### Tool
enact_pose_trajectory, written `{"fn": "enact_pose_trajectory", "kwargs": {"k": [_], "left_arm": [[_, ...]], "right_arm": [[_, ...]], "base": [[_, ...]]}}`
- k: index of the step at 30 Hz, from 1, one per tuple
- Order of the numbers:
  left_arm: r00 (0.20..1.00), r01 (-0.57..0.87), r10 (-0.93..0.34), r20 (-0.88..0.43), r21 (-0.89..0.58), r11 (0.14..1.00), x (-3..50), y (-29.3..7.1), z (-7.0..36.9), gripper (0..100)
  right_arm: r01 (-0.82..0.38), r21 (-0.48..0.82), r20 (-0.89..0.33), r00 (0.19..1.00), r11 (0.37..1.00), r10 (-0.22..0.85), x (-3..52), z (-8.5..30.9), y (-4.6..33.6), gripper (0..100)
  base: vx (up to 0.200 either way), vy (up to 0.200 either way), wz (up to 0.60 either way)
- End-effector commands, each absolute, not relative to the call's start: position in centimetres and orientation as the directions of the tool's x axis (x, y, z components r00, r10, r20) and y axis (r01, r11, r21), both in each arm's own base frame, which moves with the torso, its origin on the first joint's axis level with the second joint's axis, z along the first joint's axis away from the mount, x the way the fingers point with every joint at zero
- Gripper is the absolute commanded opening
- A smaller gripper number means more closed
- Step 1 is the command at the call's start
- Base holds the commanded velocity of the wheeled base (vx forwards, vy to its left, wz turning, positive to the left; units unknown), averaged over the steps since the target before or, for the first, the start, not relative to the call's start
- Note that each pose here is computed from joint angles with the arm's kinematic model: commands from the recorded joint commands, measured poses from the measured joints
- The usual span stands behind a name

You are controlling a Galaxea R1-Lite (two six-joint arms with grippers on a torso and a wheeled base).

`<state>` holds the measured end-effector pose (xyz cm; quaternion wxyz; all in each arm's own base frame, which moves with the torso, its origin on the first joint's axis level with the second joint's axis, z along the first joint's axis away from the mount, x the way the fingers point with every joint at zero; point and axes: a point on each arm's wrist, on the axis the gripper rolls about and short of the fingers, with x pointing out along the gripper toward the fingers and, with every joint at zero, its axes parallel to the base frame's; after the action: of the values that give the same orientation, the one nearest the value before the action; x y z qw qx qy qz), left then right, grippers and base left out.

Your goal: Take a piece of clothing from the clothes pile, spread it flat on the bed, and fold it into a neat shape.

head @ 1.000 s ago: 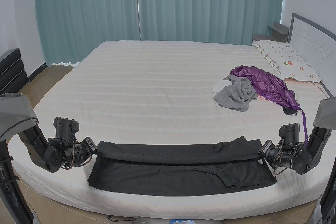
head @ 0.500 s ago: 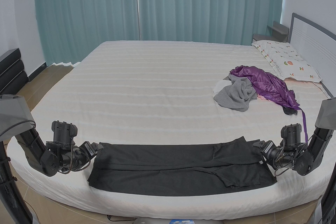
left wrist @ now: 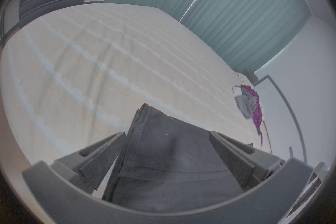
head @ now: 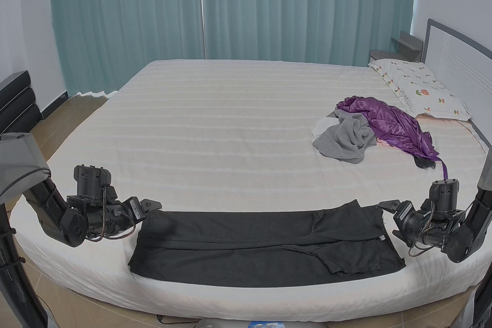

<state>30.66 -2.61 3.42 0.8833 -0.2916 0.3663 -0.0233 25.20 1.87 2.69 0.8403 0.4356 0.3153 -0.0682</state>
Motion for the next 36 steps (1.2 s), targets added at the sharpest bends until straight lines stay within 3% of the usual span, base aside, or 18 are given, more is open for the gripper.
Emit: {"fn": "enact_pose_trajectory", "kwargs": {"k": [1, 8, 20, 21, 36], "left_arm": [[0.692, -0.173, -0.257, -0.674, -0.501, 0.848, 31.5, -2.3, 1.2, 100], [0.641, -0.132, -0.263, -0.721, -0.441, 0.888, 31.4, -2.4, -1.0, 100], [0.623, -0.117, -0.274, -0.733, -0.433, 0.894, 30.7, -2.9, -1.3, 100], [0.616, -0.113, -0.278, -0.737, -0.432, 0.895, 30.4, -3.1, -1.3, 0], [0.638, -0.109, -0.279, -0.718, -0.442, 0.89, 30.4, -3.0, -0.5, 0]], "right_arm": [[0.385, 0.695, -0.594, 0.783, 0.607, 0.183, 24.0, 2.1, 1.8, 100], [0.393, 0.688, -0.607, 0.772, 0.61, 0.187, 23.6, 1.7, 1.9, 100], [0.396, 0.683, -0.618, 0.761, 0.614, 0.196, 23.5, 1.4, 2.2, 100], [0.398, 0.683, -0.619, 0.76, 0.613, 0.196, 23.5, 1.3, 2.2, 100], [0.397, 0.693, -0.607, 0.772, 0.602, 0.188, 23.6, 1.7, 1.8, 100]], "base": [[0.0, 0.0, 0.0], [0.0, 0.0, 0.0], [0.0, 0.0, 0.0], [0.0, 0.0, 0.0], [0.0, 0.0, 0.0]]}}
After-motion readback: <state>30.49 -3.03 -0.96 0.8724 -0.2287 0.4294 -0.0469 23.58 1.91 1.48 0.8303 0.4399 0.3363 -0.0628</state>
